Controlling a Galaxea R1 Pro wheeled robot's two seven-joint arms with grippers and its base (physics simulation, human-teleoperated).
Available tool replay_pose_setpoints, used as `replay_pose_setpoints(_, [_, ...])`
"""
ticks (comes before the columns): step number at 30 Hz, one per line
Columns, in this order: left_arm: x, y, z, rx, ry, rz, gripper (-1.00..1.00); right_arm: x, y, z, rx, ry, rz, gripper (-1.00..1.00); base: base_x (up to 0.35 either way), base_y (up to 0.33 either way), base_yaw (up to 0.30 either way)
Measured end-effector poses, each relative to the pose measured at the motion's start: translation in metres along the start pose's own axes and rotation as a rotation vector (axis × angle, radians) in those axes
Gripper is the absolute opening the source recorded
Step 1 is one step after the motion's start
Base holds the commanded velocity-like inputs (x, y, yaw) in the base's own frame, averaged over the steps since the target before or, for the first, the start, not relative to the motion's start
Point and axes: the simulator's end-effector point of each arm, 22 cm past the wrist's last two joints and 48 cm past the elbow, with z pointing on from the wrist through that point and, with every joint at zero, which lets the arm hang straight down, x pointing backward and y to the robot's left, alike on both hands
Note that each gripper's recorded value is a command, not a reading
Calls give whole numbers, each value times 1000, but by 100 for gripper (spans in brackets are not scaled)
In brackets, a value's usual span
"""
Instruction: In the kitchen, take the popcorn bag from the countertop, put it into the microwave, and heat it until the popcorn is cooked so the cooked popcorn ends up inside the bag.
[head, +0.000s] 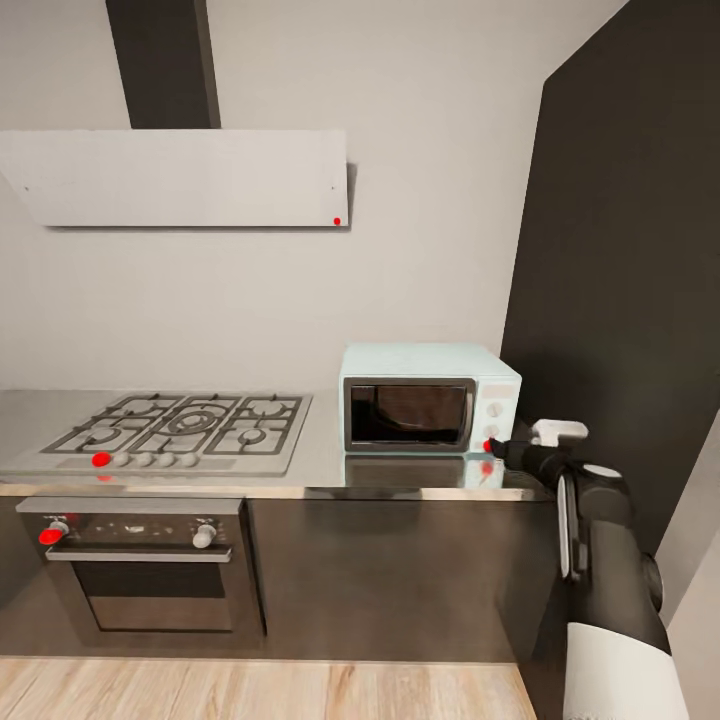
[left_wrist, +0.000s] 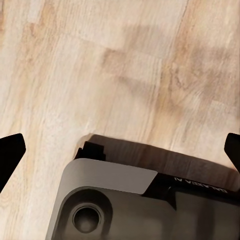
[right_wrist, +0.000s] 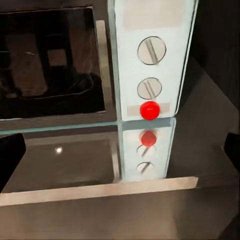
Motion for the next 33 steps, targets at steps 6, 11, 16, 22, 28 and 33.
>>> replay_pose_setpoints(6, [0,-1,0,4,0,0,100,5,-21,5,38,-10,11,100,0,0,0])
replay_pose_setpoints(11, [1,0,0,-1,2,-2,100,9,-33,10,67,-25,3,100,87,-3,0])
replay_pose_setpoints(16, [1,0,0,-1,4,-2,100,25,-27,22,52,-17,-19,100,294,-83,0])
replay_pose_setpoints(22, [1,1,0,-2,3,-3,100,26,-26,24,48,-18,-21,100,294,-131,0])
replay_pose_setpoints(28, [0,1,0,-3,1,-5,100,44,-23,32,37,22,-11,100,75,-48,0])
replay_pose_setpoints(33, [0,1,0,-3,1,-4,100,66,-18,43,29,57,-13,100,2,-1,0])
